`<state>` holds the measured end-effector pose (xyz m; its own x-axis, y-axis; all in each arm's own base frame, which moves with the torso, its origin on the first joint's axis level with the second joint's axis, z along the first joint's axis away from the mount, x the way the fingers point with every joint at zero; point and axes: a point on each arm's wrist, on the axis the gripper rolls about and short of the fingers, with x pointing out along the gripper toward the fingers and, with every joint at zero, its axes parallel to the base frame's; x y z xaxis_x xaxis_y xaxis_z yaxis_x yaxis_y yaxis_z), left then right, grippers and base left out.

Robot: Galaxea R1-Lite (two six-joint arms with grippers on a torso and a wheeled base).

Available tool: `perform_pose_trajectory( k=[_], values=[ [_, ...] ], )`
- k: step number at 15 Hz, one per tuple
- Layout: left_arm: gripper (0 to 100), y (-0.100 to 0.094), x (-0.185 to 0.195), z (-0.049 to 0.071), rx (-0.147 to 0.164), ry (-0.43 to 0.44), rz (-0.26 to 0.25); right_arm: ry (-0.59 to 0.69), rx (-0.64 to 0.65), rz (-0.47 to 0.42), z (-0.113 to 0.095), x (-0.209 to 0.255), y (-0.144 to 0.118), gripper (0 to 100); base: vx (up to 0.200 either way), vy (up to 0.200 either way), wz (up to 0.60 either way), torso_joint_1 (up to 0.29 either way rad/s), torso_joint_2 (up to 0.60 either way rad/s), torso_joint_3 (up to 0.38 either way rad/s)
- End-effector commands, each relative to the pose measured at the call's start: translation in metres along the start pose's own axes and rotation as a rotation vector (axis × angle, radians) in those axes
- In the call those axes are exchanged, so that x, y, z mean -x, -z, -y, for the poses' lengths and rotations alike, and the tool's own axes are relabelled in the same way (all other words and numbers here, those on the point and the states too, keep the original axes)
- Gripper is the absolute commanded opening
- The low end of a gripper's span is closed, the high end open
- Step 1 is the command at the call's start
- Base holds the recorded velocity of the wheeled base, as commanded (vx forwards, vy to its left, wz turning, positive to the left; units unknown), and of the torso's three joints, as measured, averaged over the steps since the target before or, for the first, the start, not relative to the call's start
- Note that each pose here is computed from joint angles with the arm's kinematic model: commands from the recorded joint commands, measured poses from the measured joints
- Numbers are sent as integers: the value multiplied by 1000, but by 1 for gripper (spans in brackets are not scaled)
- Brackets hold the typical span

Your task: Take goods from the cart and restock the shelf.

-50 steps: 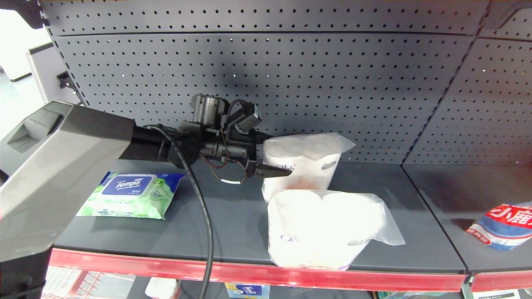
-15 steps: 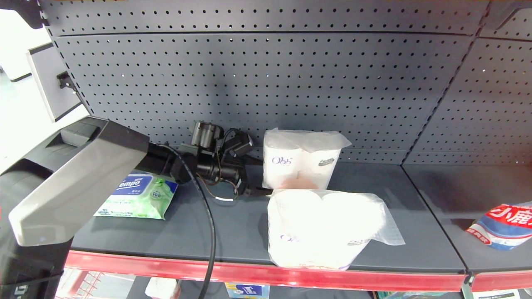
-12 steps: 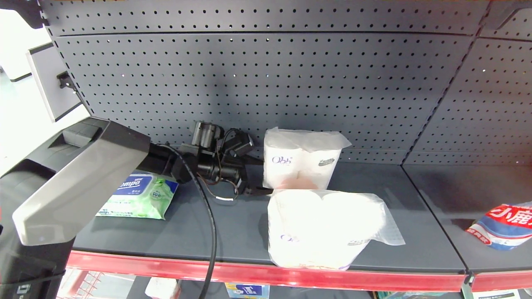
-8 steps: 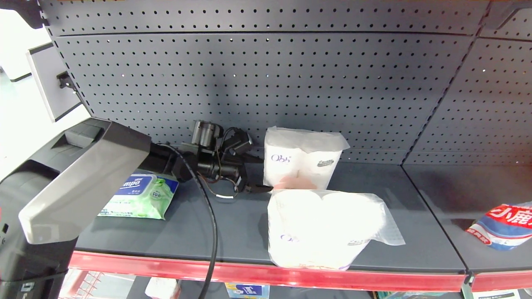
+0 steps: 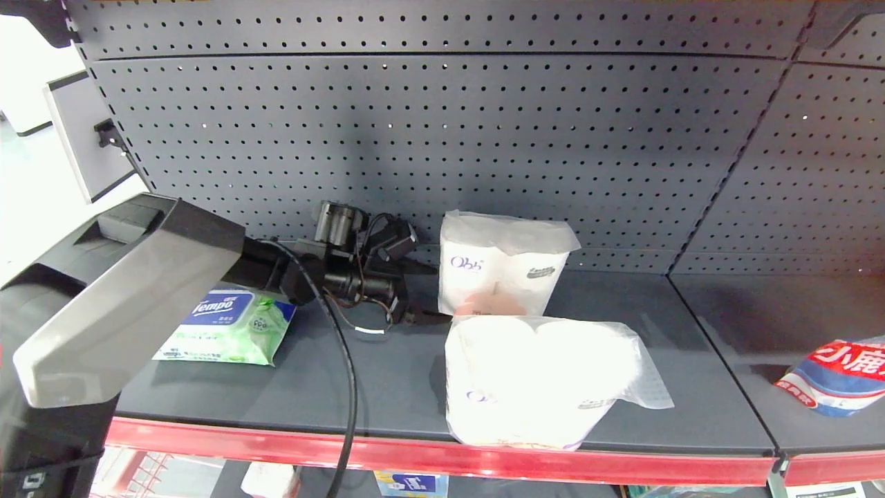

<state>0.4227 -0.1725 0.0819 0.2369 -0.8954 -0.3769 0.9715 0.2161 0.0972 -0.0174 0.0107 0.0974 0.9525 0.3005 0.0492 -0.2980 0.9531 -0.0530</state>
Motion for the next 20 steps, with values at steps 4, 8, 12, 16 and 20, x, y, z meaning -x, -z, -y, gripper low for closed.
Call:
perform_pose_trajectory(
  k=[4,8,12,16,20],
  values=[
    [100,-17,57,41,93,-7,-15,-7,-9,-17,0,-1,5,100,0,0,0,0,0,0],
    [100,-27,120,63,121,-119,-13,-3,-28,-58,0,-1,9,100,0,0,0,0,0,0],
    [100,-54,173,125,255,-287,-13,24,-45,-101,3,-6,-4,100,0,0,0,0,0,0],
    [100,-84,210,185,450,-630,56,221,-80,-251,28,-47,-59,100,0,0,0,0,0,0],
    [100,-85,247,244,461,-759,61,275,-107,-404,45,-85,-67,100,0,0,0,0,0,0]
  ],
)
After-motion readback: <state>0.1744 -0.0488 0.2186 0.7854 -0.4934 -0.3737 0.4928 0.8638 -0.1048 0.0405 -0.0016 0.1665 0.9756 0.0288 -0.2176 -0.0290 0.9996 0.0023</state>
